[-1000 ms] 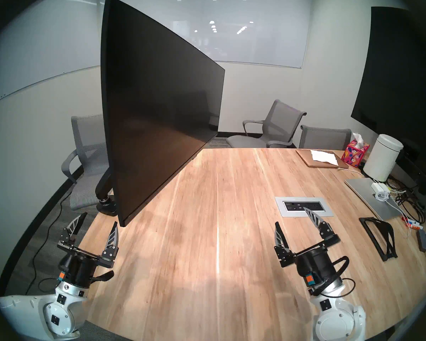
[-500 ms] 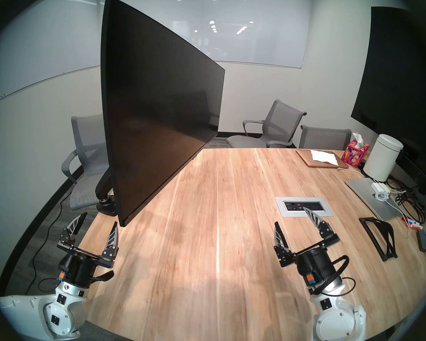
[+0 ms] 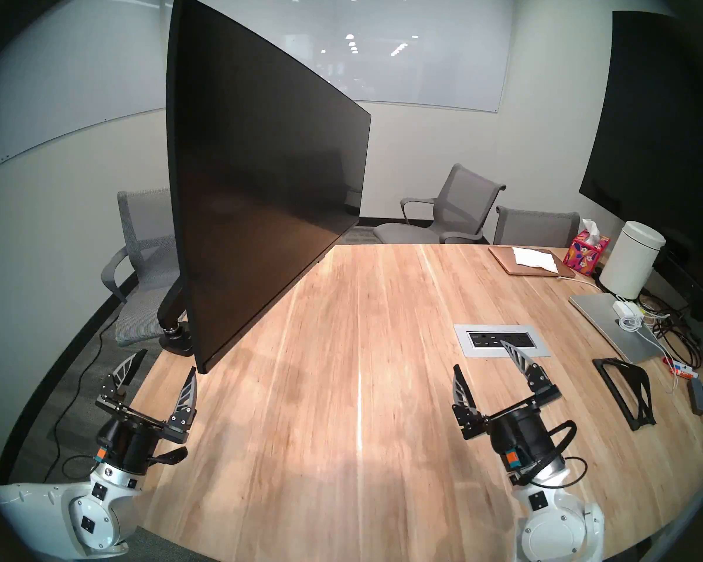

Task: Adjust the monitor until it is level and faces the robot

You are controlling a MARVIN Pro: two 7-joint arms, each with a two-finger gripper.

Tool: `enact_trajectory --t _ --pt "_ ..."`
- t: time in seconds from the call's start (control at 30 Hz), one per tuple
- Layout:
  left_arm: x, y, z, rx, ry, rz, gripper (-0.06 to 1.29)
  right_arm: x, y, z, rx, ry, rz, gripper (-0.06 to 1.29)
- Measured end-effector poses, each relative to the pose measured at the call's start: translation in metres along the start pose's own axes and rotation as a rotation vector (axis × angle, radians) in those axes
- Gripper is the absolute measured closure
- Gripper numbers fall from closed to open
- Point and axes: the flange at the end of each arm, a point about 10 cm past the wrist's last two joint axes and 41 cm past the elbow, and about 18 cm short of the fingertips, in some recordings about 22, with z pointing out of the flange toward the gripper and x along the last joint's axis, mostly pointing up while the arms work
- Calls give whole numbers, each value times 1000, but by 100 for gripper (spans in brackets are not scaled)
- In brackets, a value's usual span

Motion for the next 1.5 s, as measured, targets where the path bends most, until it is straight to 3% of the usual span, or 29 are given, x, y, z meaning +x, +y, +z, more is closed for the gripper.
enact_trajectory --t 0.43,0.83,1.5 --pt "1 -2 1 -33 -1 16 -4 0 0 0 -1 1 0 0" --pt "4 0 -1 64 -99 0 -4 0 0 0 -1 1 0 0" --pt "9 4 -1 111 -180 22 -4 0 0 0 -1 2 0 0"
